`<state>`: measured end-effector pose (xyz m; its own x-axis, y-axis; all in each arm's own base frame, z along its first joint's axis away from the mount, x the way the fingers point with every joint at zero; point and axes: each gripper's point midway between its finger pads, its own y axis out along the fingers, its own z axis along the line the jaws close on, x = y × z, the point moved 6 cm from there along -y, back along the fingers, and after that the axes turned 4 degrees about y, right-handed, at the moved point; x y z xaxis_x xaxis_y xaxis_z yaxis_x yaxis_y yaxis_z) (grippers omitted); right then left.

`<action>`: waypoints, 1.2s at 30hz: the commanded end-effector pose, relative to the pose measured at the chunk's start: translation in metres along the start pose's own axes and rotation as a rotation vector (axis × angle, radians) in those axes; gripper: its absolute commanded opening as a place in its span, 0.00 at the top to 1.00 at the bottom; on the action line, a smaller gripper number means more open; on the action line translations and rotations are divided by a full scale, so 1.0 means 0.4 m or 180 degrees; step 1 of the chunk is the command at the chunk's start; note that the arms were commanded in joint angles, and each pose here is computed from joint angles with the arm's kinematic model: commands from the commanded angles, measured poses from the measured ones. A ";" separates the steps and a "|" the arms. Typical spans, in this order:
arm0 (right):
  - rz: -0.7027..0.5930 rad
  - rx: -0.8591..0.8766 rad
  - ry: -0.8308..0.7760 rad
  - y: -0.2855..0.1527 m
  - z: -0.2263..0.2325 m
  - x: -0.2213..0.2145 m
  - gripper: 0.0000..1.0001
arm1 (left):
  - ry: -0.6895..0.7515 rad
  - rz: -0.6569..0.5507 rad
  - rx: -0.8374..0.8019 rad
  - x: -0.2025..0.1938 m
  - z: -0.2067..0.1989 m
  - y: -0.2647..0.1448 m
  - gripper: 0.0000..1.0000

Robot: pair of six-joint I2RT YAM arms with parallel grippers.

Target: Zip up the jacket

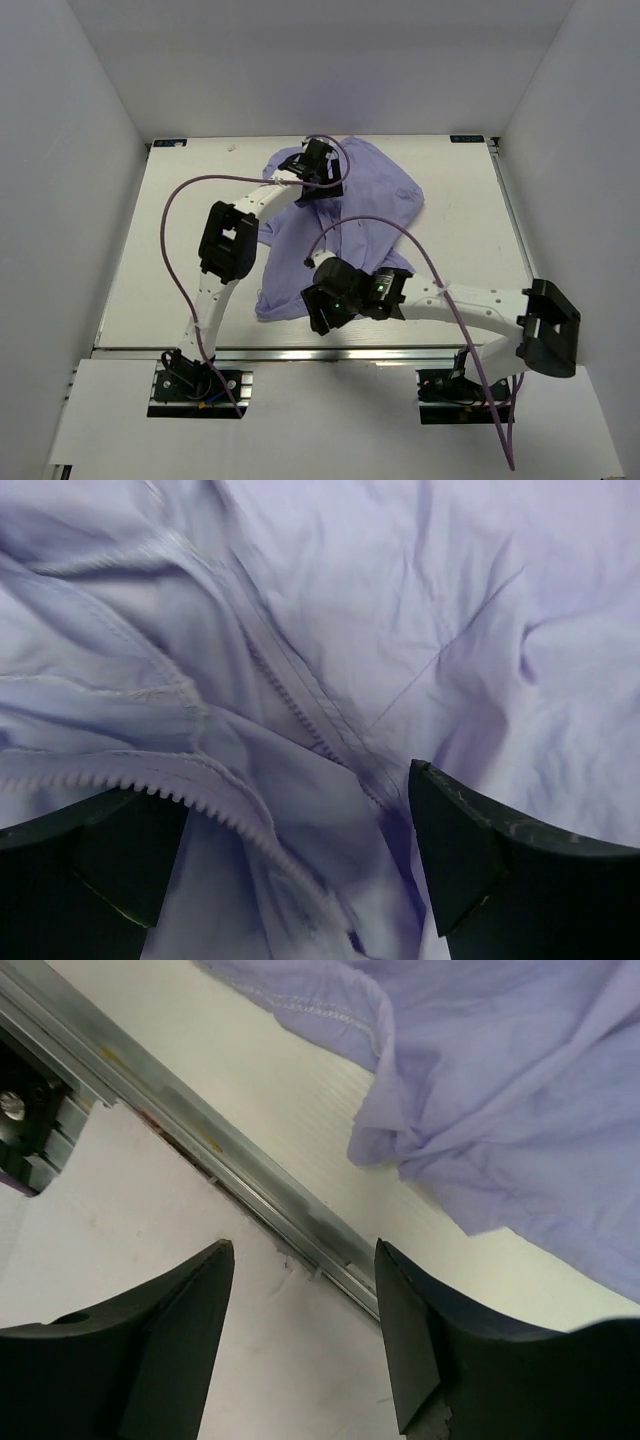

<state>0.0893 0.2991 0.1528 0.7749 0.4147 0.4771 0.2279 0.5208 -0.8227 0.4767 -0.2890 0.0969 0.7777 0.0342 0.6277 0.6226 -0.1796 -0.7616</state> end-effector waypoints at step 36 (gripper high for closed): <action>0.0100 -0.1666 0.1345 0.020 -0.464 -0.198 0.65 | -0.0377 0.0690 0.0293 -0.400 0.200 -0.321 0.23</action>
<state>0.1496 0.1621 0.0682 0.9061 0.0530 0.4197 0.4035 0.1894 -0.8952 0.2845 -0.2117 0.1001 0.8888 0.1080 0.4454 0.4580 -0.2438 -0.8549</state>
